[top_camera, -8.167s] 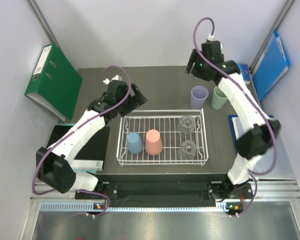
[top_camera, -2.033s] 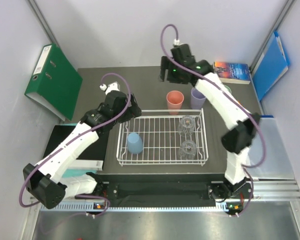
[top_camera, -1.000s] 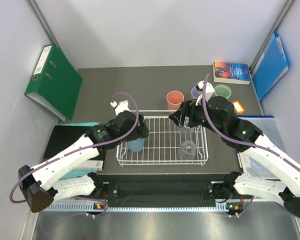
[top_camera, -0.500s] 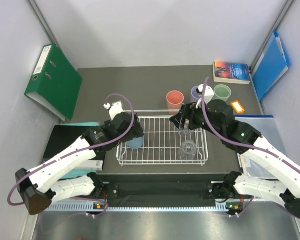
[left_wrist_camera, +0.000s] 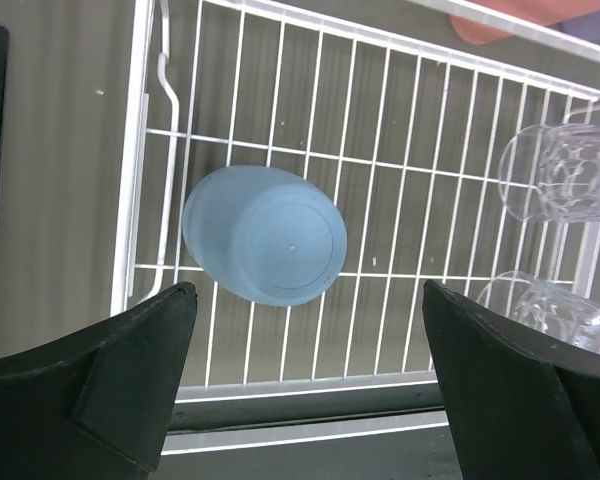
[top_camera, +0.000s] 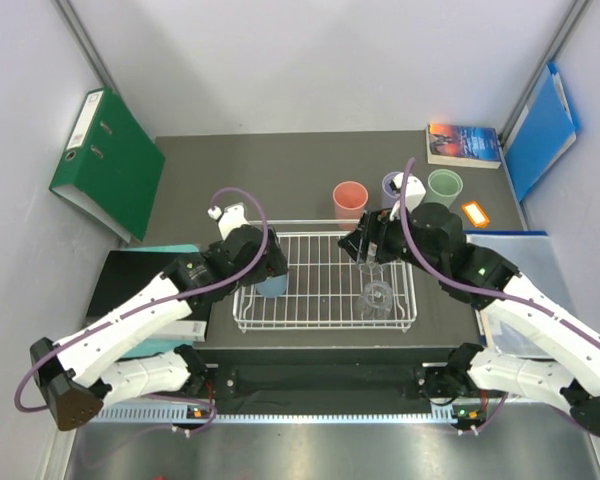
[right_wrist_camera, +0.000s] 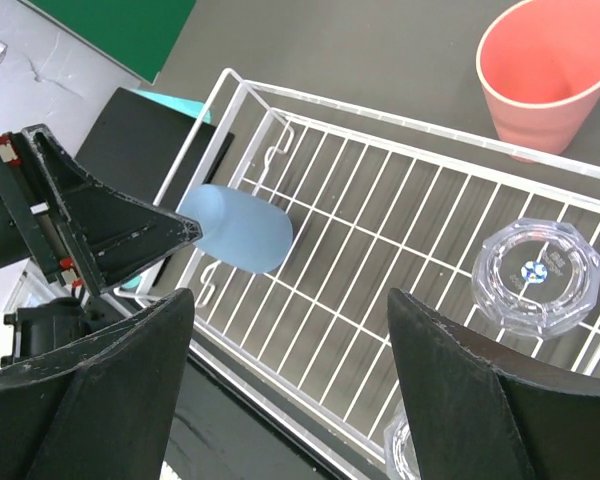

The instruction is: Unload the cups from the dish rack

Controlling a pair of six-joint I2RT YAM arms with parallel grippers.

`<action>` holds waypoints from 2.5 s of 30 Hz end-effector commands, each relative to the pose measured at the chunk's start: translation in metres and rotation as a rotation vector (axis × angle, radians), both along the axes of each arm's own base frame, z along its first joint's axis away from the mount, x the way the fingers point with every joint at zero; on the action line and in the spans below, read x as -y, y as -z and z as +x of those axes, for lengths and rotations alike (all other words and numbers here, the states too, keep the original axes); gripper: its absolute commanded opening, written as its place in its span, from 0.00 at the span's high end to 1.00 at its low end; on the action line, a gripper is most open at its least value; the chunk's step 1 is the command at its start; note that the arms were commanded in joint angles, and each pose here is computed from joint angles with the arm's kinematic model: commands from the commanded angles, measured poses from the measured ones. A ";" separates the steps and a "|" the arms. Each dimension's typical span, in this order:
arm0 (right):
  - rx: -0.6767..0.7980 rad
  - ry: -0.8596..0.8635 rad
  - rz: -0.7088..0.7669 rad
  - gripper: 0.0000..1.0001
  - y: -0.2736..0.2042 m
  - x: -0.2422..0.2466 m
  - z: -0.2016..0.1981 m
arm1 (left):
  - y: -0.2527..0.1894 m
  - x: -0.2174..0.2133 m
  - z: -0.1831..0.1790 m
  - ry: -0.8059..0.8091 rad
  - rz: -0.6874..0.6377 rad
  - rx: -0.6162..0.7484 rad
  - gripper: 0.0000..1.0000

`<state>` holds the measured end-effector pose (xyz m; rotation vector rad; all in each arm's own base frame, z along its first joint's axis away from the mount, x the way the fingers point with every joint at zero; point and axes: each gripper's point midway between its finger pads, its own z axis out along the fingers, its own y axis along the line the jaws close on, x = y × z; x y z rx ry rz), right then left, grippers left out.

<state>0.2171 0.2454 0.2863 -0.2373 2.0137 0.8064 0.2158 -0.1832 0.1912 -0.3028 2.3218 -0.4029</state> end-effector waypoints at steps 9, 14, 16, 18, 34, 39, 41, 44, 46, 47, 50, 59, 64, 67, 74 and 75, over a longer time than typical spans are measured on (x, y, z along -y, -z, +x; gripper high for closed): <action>0.044 0.009 0.060 0.22 -0.020 0.007 -0.008 | 0.040 0.001 0.019 -0.015 0.161 -0.030 0.01; 0.037 0.010 0.055 0.23 -0.018 0.008 -0.010 | 0.050 0.002 0.027 -0.024 0.207 -0.035 0.09; 0.036 0.011 0.051 0.23 -0.017 0.008 -0.010 | 0.050 0.003 0.028 -0.015 0.206 -0.030 0.23; 0.037 0.009 0.046 0.22 -0.017 0.009 -0.010 | 0.045 0.003 0.030 -0.020 0.198 -0.016 0.52; 0.069 0.136 0.065 0.32 -0.027 0.022 0.006 | -0.170 0.061 0.009 0.292 -0.450 0.427 1.00; 0.146 -0.003 0.234 0.36 -0.063 0.005 -0.014 | -0.184 0.098 -0.021 0.537 -0.816 0.344 1.00; 0.175 -0.062 0.280 0.37 -0.075 0.001 -0.024 | -0.200 0.103 -0.026 0.570 -0.973 0.370 1.00; 0.208 -0.086 0.345 0.44 -0.093 0.002 -0.031 | -0.195 0.112 -0.027 0.595 -1.033 0.322 1.00; 0.219 -0.090 0.358 0.45 -0.099 0.002 -0.032 | -0.195 0.115 -0.026 0.605 -1.051 0.321 1.00; 0.223 -0.088 0.365 0.45 -0.103 0.002 -0.032 | -0.195 0.116 -0.024 0.603 -1.052 0.321 1.00; 0.216 -0.135 0.369 0.42 -0.105 -0.003 -0.039 | -0.193 0.119 -0.020 0.595 -1.057 0.316 1.00; 0.203 -0.099 0.352 0.39 -0.100 0.006 -0.038 | -0.192 0.118 -0.014 0.571 -1.034 0.331 1.00; 0.261 -0.035 0.349 0.39 -0.118 0.033 -0.044 | -0.189 0.117 -0.010 0.552 -1.003 0.337 1.00; 0.219 -0.061 0.341 0.38 -0.107 0.029 -0.049 | -0.185 0.120 -0.008 0.557 -1.013 0.321 1.00; 0.150 -0.136 0.359 0.38 -0.081 0.004 -0.049 | -0.191 0.125 -0.011 0.592 -1.051 0.320 1.00; 0.147 -0.144 0.356 0.38 -0.079 -0.001 -0.046 | -0.192 0.124 -0.013 0.593 -1.056 0.320 1.00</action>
